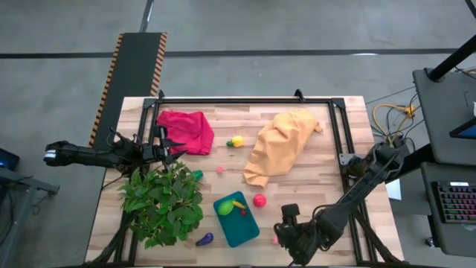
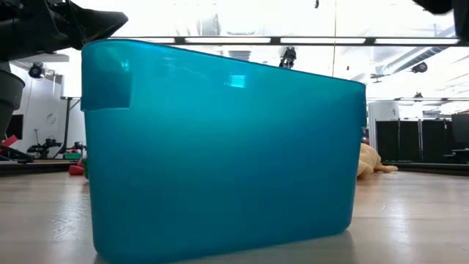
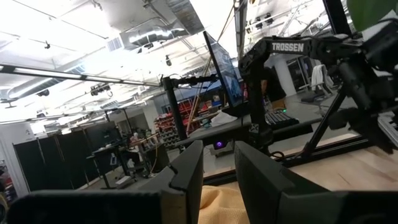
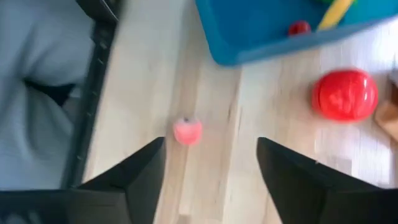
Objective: Pick and placing Produce into tupperware
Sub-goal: Put the bottom peach into the bin
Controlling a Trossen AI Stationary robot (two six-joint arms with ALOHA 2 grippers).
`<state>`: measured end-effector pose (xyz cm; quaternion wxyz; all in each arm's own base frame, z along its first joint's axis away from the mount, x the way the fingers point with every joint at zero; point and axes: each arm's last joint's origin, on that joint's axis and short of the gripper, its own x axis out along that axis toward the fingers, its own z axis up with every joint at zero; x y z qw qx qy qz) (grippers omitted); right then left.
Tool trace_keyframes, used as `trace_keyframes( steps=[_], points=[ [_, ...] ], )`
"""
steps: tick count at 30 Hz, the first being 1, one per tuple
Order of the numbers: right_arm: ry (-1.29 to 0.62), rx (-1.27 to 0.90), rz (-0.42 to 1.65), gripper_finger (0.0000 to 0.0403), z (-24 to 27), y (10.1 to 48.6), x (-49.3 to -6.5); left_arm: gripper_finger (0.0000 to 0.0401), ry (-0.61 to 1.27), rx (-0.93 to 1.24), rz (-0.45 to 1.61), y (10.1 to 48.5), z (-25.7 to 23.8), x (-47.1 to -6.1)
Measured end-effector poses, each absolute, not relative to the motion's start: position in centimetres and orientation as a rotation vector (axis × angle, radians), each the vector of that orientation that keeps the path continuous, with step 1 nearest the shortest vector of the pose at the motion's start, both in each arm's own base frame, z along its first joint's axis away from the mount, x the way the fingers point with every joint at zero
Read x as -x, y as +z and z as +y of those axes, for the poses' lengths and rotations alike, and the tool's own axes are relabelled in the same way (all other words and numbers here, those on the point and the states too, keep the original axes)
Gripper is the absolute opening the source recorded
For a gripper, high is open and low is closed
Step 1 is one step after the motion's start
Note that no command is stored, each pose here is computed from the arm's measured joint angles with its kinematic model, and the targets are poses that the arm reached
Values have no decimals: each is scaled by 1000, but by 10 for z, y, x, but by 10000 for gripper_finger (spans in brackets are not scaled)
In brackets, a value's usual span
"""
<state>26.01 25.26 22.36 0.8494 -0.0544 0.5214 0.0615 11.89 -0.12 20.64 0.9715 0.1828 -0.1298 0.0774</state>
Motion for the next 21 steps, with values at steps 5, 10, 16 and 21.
trace_keyframes(
  steps=[5,10,16,21],
  points=[
    [114,129,1126,283,257,208,-264,78,157,-369,-262,206,-1,-119],
    [113,132,1131,280,262,194,-269,78,156,-369,-262,206,-1,-119],
    [123,123,1135,267,267,182,-274,78,154,-369,-253,204,-1,-119],
    [127,122,1137,259,271,172,-277,78,154,-368,-254,203,-1,-119]
  ],
)
